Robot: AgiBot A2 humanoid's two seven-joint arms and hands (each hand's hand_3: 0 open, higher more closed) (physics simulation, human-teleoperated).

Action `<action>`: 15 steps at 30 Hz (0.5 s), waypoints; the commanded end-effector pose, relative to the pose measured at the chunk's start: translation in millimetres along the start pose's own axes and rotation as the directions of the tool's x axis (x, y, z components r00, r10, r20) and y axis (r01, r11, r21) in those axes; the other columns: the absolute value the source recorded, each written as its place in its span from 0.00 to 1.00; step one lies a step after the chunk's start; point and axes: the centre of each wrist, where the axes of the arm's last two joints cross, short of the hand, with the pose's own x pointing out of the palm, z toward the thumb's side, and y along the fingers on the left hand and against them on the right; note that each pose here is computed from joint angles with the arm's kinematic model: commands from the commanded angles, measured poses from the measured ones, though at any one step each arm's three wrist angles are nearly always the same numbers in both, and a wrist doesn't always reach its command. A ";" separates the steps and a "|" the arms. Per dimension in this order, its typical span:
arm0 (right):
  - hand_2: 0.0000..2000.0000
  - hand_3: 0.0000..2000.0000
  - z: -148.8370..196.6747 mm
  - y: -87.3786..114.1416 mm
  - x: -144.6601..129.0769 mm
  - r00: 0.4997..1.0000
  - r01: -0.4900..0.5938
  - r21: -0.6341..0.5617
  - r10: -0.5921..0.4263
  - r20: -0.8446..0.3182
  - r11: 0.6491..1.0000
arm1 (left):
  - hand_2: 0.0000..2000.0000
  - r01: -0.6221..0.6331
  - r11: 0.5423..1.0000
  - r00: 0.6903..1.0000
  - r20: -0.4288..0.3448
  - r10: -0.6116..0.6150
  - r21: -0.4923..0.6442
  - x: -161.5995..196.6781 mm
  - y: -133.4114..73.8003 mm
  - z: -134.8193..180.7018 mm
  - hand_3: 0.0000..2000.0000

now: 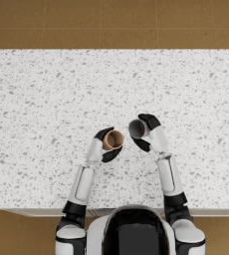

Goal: Pick up two cups and pour the berry on the right into the cup on the left

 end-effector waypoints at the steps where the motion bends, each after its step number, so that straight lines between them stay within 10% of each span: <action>1: 1.00 0.64 19.3 -16.0 -8.9 0.999 0.034 -0.065 -0.036 -0.028 0.997 | 1.00 0.005 1.000 1.000 0.004 -0.005 0.001 2.2 5.1 0.5 0.64; 15: 1.00 0.64 46.8 -23.1 -3.2 0.891 0.020 -0.129 -0.076 -0.448 0.991 | 1.00 0.005 1.000 1.000 0.026 -0.005 -0.014 7.2 7.2 -2.0 0.64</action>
